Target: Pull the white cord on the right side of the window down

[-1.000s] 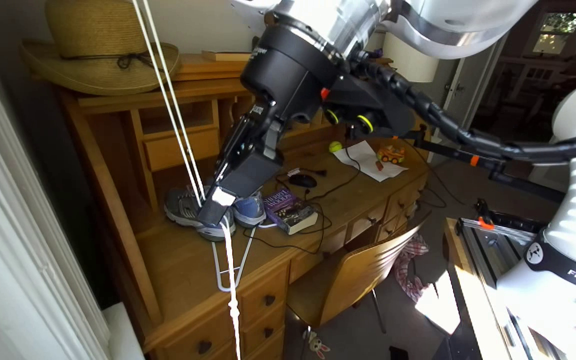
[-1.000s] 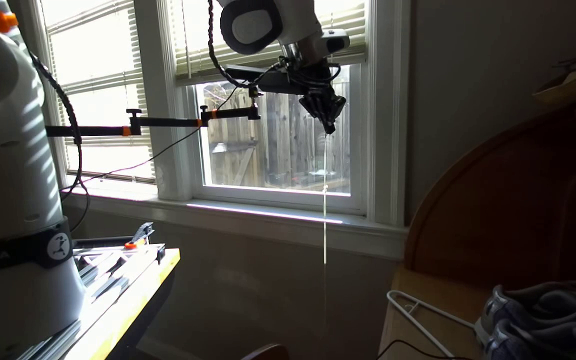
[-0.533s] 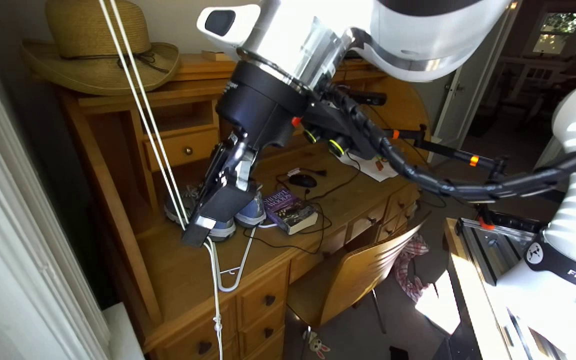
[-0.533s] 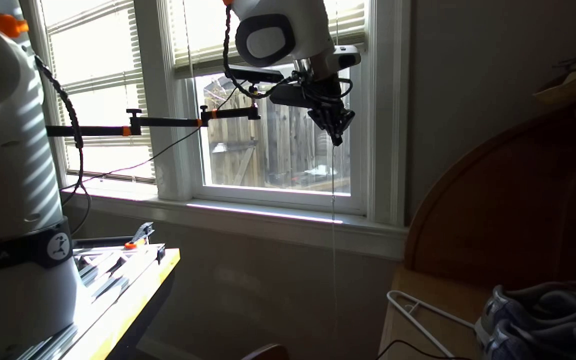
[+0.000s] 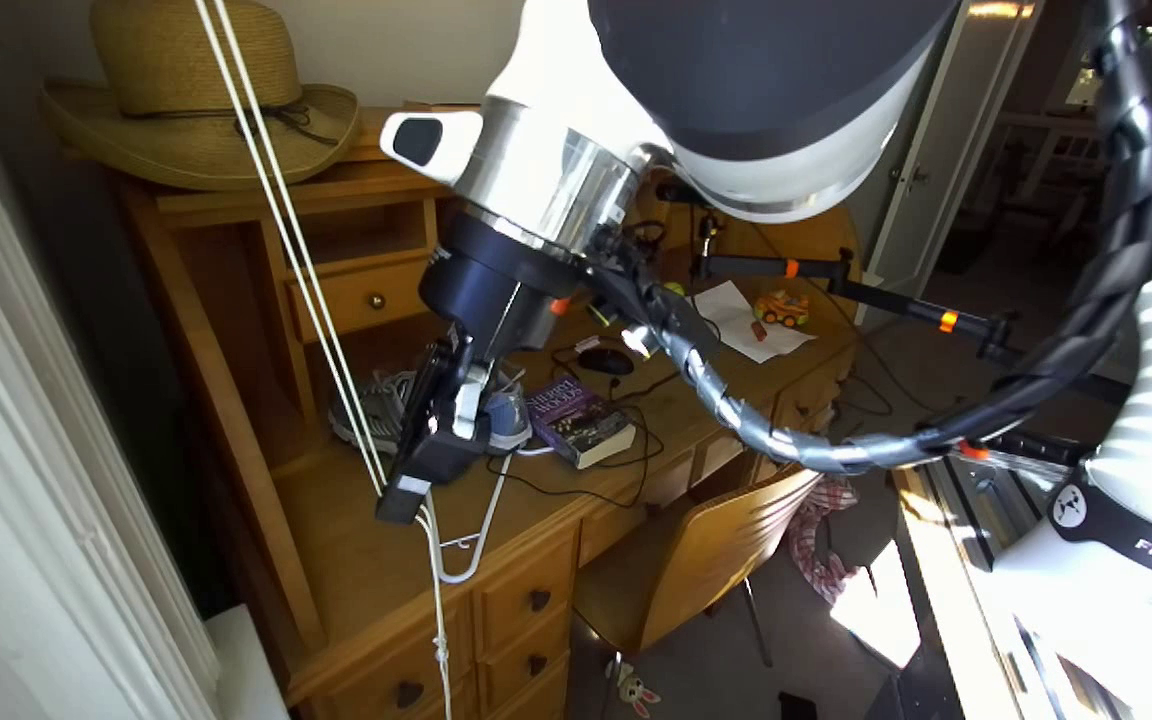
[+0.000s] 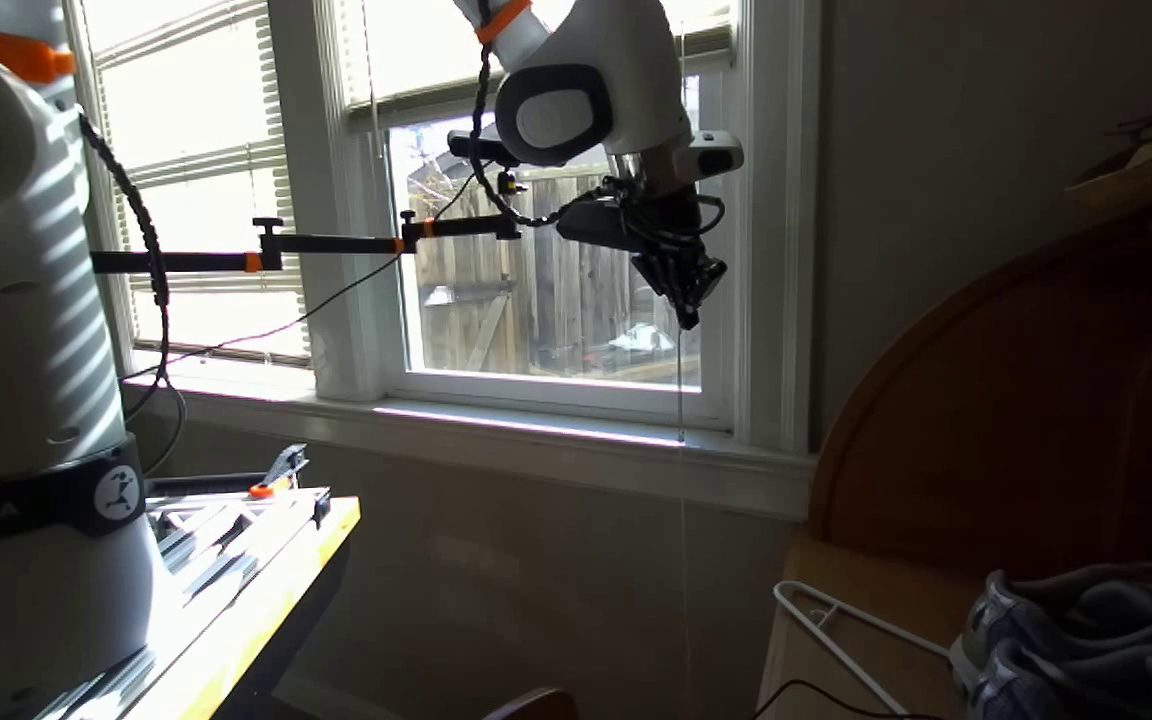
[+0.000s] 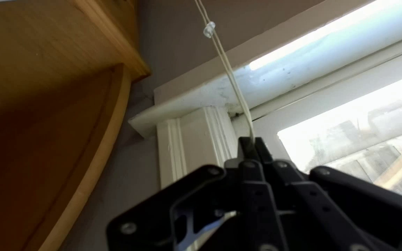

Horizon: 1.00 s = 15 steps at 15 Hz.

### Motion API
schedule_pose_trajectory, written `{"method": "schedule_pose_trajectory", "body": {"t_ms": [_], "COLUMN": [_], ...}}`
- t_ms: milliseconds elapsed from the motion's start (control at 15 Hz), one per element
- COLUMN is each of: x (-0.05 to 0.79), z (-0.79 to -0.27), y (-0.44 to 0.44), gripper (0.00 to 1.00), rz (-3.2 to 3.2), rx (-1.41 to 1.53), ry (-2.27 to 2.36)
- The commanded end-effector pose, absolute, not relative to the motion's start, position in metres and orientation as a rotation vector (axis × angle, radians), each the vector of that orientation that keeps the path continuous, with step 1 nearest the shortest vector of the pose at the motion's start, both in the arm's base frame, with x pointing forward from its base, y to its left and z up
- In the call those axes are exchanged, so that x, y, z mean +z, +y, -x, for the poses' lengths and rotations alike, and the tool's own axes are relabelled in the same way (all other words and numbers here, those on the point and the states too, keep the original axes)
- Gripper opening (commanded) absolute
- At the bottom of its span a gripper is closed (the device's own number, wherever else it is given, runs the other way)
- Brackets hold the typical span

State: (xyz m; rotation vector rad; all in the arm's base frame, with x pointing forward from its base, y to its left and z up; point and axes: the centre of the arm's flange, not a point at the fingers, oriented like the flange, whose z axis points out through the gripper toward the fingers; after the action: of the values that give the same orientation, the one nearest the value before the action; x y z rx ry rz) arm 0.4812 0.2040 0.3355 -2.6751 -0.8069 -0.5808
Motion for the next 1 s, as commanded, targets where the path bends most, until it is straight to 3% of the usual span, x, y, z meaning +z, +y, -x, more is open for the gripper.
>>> {"method": "schedule_pose_trajectory", "body": {"t_ms": [0, 933], "x": [0.257, 0.204], "z": [-0.485, -0.496], "y": [0.195, 0.202], "gripper": [0.0, 0.0], "rz": [2.762, 2.802], "rx": [-0.377, -0.249], "ry": [-0.816, -0.834]}}
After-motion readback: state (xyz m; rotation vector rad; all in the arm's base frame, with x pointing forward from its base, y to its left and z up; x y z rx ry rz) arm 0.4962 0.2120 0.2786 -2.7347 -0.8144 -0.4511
